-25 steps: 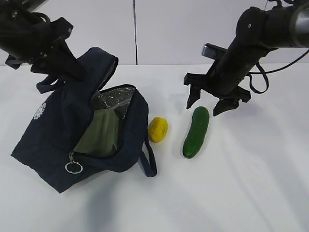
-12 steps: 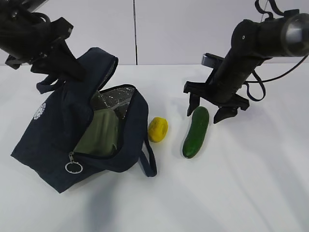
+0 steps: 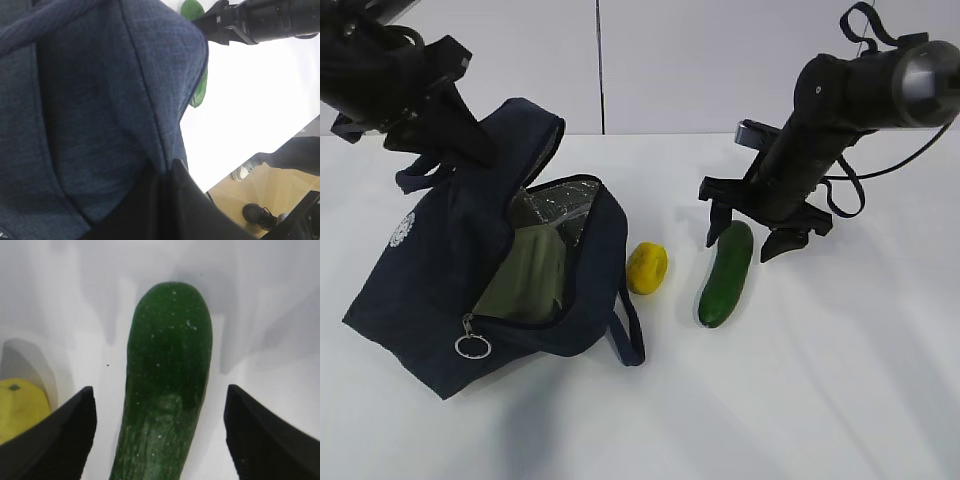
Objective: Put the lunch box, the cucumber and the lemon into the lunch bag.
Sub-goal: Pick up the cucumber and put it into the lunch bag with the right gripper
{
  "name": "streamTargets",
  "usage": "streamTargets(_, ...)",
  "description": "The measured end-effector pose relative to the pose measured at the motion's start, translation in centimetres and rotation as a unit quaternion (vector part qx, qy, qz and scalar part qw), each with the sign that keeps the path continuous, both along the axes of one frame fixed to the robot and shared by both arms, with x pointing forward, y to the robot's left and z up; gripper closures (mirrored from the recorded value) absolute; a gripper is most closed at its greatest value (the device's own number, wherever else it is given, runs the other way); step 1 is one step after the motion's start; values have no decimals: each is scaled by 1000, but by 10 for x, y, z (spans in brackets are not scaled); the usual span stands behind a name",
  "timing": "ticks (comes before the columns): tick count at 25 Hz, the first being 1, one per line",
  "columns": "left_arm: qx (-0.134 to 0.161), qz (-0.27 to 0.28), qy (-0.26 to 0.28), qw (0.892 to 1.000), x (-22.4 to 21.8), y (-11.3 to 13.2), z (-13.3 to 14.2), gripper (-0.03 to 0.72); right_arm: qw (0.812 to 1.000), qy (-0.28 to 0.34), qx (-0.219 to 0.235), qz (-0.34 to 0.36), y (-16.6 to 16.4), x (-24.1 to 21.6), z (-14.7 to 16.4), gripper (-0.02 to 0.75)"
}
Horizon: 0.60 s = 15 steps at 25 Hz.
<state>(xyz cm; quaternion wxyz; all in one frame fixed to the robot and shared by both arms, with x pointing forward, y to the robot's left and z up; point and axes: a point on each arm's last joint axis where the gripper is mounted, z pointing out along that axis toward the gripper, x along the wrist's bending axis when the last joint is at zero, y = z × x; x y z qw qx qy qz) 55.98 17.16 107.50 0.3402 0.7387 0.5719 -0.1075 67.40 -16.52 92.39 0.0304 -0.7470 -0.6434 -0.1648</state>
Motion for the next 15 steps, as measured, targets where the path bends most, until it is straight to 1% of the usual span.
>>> streamTargets(8, 0, 0, 0, 1000, 0, 0, 0, 689, 1000, 3, 1, -2, 0, 1, -6, 155)
streamTargets(10, 0, 0, 0, 1000, 0, 0, 0, 689, 1000, 3, 1, -2, 1, 1, -6, 174)
streamTargets(15, 0, 0, 0, 1000, 0, 0, 0, 689, 1000, 3, 1, -2, 1, 1, -6, 277)
